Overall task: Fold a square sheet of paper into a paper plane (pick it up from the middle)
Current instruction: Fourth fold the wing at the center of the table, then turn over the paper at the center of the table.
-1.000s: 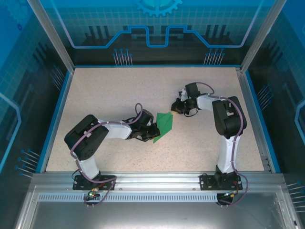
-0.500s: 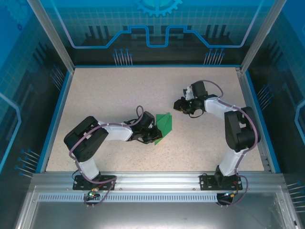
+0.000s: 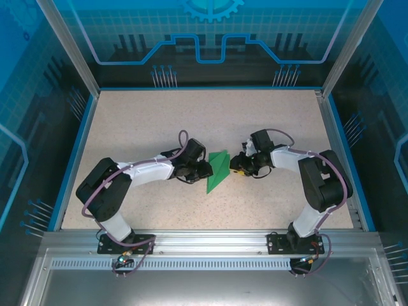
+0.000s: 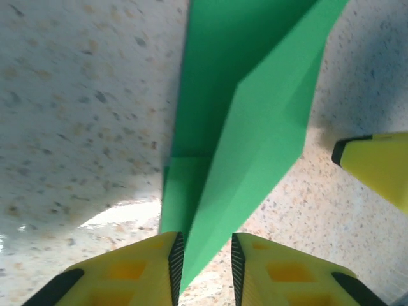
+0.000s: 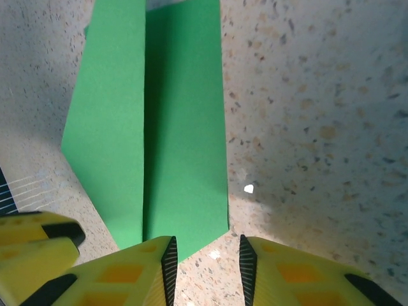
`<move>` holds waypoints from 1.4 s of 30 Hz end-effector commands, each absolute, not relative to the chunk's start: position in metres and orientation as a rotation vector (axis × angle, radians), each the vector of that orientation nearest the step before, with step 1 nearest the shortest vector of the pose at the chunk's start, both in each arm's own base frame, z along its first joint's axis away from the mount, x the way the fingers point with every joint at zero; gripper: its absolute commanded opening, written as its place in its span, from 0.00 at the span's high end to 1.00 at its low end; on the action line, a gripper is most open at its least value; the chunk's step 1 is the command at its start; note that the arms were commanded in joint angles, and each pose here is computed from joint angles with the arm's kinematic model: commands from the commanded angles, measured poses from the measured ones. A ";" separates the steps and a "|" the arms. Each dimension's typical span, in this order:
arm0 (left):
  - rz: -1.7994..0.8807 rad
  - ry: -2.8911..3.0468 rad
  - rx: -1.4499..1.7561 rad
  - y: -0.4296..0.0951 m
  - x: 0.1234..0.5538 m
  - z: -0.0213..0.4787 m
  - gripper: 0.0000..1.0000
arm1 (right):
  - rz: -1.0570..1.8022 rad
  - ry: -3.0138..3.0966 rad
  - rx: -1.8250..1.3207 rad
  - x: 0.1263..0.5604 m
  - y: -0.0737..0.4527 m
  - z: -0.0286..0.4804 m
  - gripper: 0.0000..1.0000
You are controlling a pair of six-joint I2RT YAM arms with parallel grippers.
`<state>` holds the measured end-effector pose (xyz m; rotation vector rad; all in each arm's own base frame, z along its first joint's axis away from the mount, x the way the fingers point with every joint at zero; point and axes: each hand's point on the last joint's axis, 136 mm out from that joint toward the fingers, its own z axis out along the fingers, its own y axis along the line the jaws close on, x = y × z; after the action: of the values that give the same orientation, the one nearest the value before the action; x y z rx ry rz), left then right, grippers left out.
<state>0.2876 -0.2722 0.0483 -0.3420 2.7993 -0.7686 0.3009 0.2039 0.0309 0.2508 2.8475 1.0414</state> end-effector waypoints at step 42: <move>-0.560 2.958 -0.206 -0.275 0.302 0.008 0.72 | 1.104 2.868 0.239 0.300 0.229 0.017 0.69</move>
<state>0.3029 -0.2769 0.0169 -0.2168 2.9242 -0.5956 0.3003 0.2189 0.0182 0.2565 2.8601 1.0704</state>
